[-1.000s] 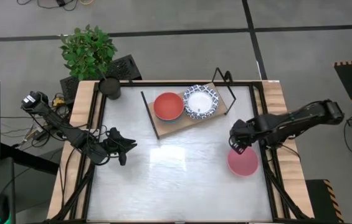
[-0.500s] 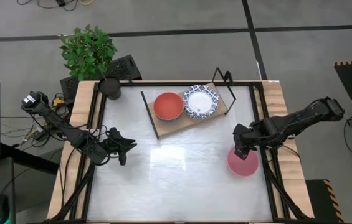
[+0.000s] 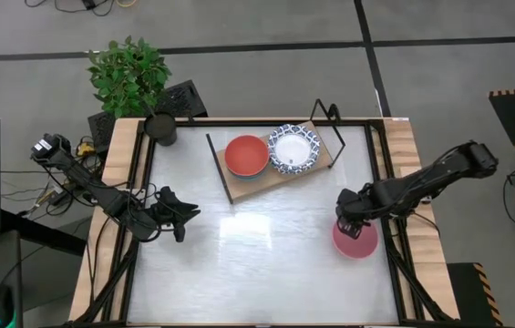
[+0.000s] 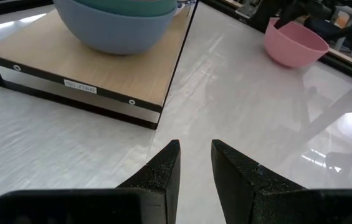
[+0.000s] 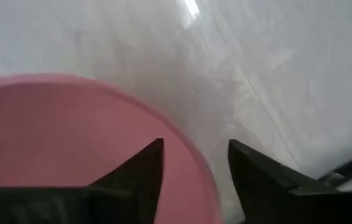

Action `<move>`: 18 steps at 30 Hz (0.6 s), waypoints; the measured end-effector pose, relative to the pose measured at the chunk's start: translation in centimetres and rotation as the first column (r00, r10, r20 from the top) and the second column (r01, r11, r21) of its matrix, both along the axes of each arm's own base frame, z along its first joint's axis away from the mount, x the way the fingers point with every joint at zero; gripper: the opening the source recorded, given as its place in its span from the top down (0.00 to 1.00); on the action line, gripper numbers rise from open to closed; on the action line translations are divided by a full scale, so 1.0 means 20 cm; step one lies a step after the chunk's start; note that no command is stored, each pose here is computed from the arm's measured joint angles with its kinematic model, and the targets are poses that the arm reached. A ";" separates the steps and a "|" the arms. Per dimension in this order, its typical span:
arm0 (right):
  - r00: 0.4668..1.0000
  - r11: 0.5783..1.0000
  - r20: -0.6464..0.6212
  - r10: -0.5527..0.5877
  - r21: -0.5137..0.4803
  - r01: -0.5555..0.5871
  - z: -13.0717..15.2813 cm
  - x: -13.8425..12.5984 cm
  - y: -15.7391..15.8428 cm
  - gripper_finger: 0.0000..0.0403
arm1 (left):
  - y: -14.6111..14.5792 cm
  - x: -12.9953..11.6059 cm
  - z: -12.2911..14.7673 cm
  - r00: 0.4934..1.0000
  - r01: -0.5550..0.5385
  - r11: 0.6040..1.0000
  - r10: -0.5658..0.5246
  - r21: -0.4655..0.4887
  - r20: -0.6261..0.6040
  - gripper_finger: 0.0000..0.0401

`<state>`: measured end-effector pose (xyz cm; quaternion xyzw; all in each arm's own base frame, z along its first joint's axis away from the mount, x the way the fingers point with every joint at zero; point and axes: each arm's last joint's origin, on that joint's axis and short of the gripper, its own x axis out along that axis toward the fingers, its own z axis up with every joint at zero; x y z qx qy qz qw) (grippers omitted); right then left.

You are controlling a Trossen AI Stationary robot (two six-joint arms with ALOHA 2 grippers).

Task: Place and stack bowls onto a shelf
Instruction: Stack the pink bowl on top of the orange bowl

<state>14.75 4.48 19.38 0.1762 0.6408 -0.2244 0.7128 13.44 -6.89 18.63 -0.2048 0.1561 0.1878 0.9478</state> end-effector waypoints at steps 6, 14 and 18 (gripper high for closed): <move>0.997 0.998 0.054 -0.050 0.026 0.049 -0.01 0.04 0.01 0.83 | 0.00 0.00 0.00 1.000 0.002 1.000 -0.002 0.004 -0.001 0.81; 0.965 0.979 0.178 -0.192 0.101 0.176 0.03 0.12 0.01 0.93 | 0.00 0.00 0.00 1.000 0.000 1.000 0.000 0.000 0.001 0.81; 0.938 0.975 0.274 -0.214 0.122 0.187 0.16 0.18 0.00 0.93 | 0.00 0.00 0.00 1.000 -0.005 1.000 0.005 0.002 0.003 0.81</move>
